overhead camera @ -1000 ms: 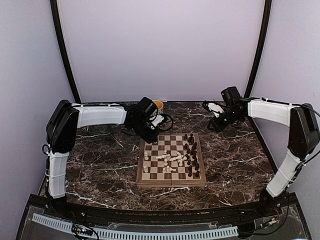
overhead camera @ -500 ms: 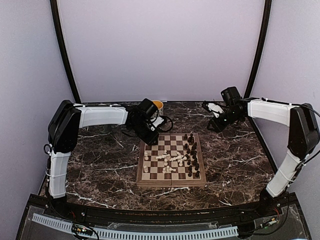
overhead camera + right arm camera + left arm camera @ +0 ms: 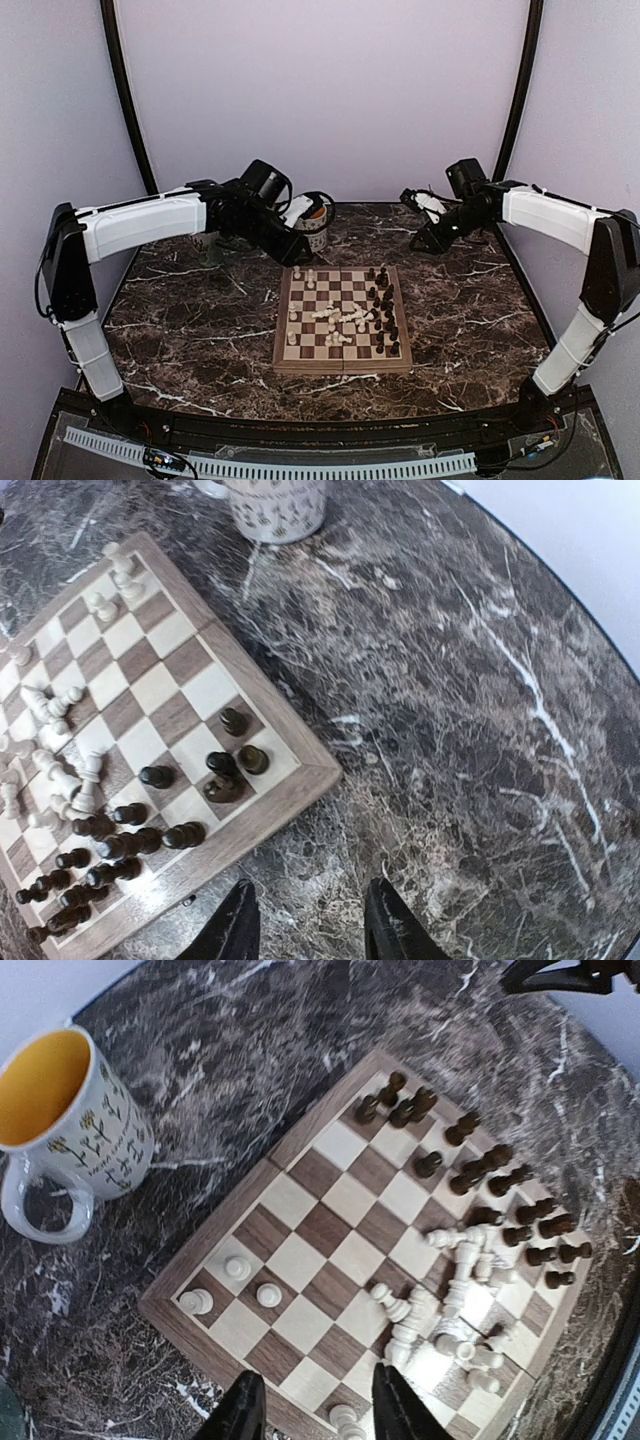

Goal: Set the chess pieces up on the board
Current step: Place the pawn on b2, then pick up the pawn from the chessboard.

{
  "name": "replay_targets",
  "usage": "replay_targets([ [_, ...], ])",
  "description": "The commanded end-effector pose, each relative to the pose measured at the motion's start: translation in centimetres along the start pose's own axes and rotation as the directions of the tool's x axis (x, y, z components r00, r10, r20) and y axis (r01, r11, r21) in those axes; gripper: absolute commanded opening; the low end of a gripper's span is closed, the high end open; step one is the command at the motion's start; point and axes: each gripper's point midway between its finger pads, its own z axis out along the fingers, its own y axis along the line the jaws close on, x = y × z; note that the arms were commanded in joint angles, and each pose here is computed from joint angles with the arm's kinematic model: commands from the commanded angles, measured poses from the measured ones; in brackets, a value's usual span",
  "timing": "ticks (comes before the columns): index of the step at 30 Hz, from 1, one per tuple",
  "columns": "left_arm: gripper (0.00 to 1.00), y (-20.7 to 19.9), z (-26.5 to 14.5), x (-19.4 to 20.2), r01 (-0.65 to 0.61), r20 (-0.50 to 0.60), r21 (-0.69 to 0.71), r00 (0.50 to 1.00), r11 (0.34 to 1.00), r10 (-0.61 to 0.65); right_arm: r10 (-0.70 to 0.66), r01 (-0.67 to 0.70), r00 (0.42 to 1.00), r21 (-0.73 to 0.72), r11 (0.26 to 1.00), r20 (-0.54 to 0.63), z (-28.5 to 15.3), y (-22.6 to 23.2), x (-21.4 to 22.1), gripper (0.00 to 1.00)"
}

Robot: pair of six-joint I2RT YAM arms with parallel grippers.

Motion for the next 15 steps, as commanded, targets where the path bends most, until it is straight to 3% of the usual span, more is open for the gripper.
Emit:
replay_targets([
  [1, 0.38, -3.3, -4.1, -1.2, -0.099, 0.147, 0.132, 0.986, 0.986, 0.079, -0.169, 0.180, 0.979, -0.094, 0.979, 0.115, -4.3, 4.2, -4.6, 0.36],
  [9, 0.35, -6.2, -3.9, 1.3, -0.155, 0.206, 0.229, 0.973, 0.961, 0.108, -0.337, 0.335, 0.941, -0.217, 0.917, 0.027, -1.6, 11.0, -3.9, 0.29],
  [15, 0.35, -6.2, -5.8, 1.7, -0.159, 0.258, 0.191, 0.960, 0.969, 0.107, -0.464, 0.427, 0.884, -0.297, 0.854, -0.062, 1.6, 15.9, -1.3, 0.29],
])
